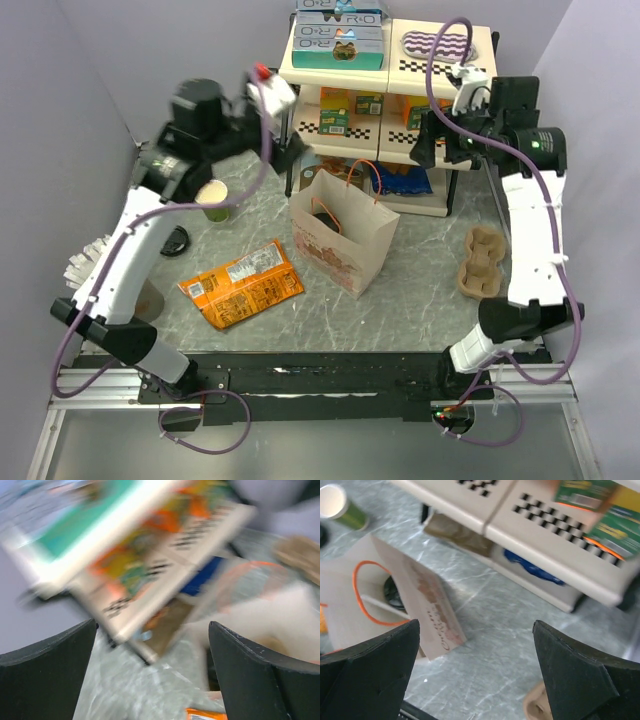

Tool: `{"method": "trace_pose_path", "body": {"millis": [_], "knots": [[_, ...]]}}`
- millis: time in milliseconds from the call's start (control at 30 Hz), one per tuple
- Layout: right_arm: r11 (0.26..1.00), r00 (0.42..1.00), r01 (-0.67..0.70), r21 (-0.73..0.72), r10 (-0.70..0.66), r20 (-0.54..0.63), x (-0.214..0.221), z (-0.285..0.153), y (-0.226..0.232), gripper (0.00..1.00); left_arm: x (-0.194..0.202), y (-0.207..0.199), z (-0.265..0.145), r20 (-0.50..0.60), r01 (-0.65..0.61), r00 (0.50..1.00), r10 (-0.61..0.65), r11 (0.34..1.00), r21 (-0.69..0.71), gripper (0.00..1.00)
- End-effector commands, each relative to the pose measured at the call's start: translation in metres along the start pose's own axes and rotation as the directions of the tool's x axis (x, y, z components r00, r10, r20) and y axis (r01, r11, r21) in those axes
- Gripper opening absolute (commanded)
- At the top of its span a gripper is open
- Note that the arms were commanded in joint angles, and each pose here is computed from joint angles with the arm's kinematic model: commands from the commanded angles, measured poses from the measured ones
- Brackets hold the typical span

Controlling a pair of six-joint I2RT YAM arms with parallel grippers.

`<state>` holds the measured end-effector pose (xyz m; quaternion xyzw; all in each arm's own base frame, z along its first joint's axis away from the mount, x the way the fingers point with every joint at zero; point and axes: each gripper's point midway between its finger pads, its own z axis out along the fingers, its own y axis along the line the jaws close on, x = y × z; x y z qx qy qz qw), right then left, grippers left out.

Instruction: Pack the takeout coffee

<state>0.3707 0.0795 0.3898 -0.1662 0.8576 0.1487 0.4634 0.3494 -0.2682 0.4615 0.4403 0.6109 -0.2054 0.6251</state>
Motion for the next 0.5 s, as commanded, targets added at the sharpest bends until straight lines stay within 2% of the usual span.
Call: {"method": "trace_pose_path", "body": {"millis": [0,67,167,300,433,467], "knots": [[0.974,0.996,-0.047,0.222,0.028,0.089,-0.011,-0.040,-0.024,1.00,-0.003,0.082,-0.029,0.075,0.184,0.983,-0.169,0.943,-0.278,0.99],[0.946,0.991,-0.095,0.311,0.059,0.122,-0.013,-0.050,-0.036,1.00,0.007,0.110,-0.043,0.078,0.213,0.977,-0.199,0.910,-0.355,0.99],[0.920,0.985,-0.131,0.370,0.080,0.150,-0.013,-0.059,-0.045,1.00,0.018,0.139,-0.062,0.108,0.268,0.963,-0.246,0.863,-0.427,1.00],[0.916,0.983,-0.126,0.381,0.063,0.175,-0.014,-0.065,-0.044,1.00,0.025,0.160,-0.074,0.150,0.331,0.943,-0.296,0.809,-0.486,0.99],[0.911,0.979,-0.132,0.391,0.056,0.198,-0.022,-0.067,-0.047,1.00,0.029,0.171,-0.073,0.141,0.317,0.948,-0.285,0.803,-0.504,1.00],[0.910,0.977,-0.130,0.395,0.050,0.206,-0.026,-0.066,-0.049,1.00,0.020,0.173,-0.075,0.152,0.304,0.953,-0.264,0.808,-0.505,0.99]]}}
